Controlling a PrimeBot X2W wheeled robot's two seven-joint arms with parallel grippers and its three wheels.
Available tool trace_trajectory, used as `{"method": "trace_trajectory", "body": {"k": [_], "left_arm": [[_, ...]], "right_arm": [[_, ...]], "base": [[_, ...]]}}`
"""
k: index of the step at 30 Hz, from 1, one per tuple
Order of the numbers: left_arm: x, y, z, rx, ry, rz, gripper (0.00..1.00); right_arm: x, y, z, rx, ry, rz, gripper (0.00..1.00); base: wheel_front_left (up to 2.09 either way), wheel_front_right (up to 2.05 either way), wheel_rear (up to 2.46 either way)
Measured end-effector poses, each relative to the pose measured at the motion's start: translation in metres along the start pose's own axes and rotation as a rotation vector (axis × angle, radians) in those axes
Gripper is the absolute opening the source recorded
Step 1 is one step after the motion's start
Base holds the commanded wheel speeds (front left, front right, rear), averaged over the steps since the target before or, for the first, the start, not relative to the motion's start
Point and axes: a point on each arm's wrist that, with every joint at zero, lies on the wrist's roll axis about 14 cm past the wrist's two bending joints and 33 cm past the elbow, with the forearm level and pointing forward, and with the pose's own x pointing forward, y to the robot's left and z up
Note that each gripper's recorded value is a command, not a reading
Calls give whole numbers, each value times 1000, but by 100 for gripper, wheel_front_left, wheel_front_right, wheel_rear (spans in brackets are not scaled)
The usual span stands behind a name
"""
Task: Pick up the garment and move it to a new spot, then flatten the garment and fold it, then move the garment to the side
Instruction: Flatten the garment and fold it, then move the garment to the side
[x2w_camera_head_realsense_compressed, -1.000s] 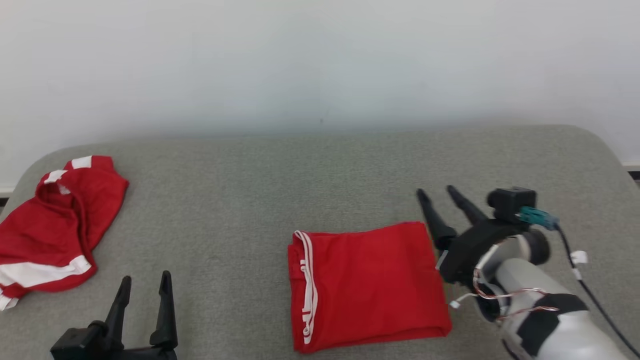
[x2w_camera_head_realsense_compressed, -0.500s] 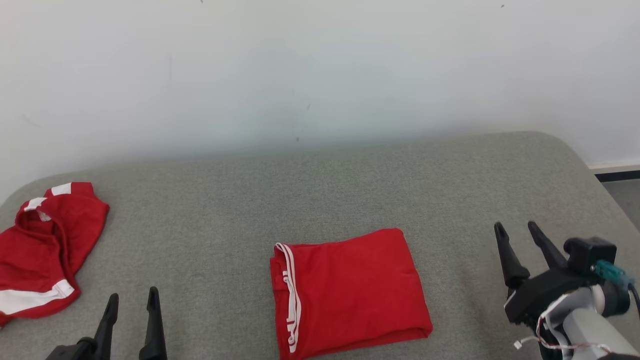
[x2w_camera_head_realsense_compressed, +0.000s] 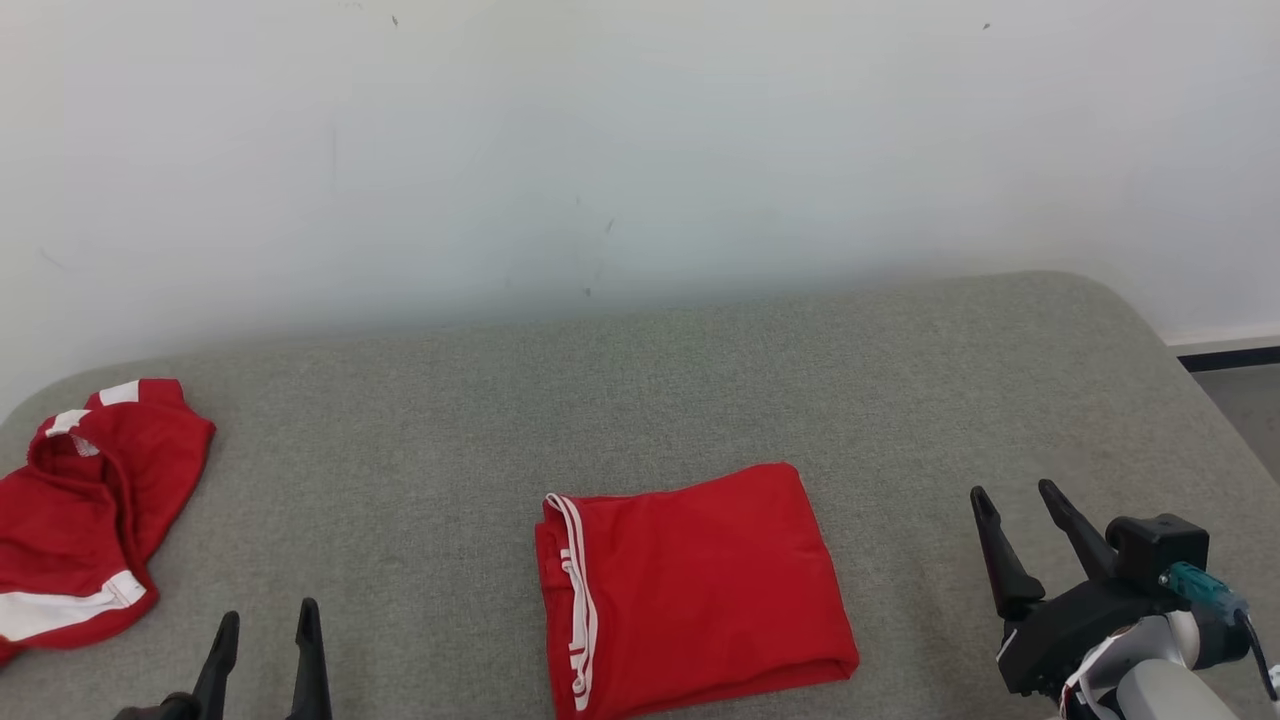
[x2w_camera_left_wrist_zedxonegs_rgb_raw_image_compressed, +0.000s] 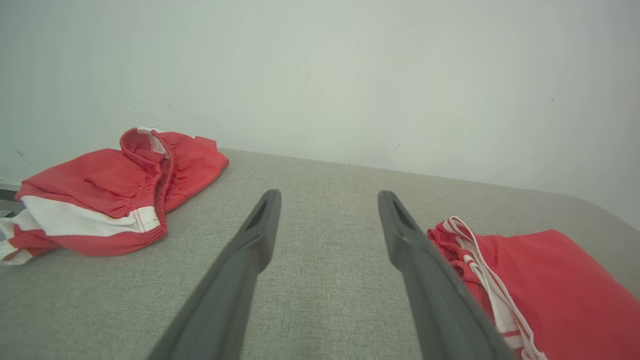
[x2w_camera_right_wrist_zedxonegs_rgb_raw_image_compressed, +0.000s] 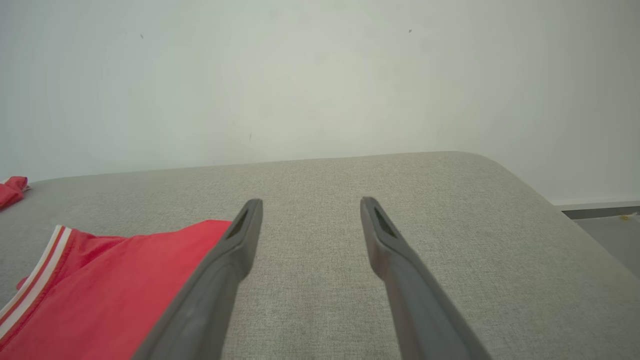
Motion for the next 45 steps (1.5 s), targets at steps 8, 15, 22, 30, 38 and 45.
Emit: {"method": "trace_trajectory", "body": {"k": [8,15,22,30,38,45], "left_arm": [[-4,3,-6,8,21,6,100],[-4,3,-7,10,24,3,100],[-2,2,-9,11,29,-3,100],[-1,2,-9,11,30,-3,100],[-3,6,-8,13,28,8,100],[-9,15,-8,15,29,36,100]], "right_arm": [[-2,11,-1,-10,11,22,100],[-4,12,-1,-1,12,14,100],[-5,12,-4,12,23,3,100],[-4,14,-7,17,32,1,100],[3,19,-8,26,41,7,100],[15,43,-44,79,263,55,100]], "base": [[0,0,0],[0,0,0],[0,0,0],[0,0,0],[0,0,0],[0,0,0]]}}
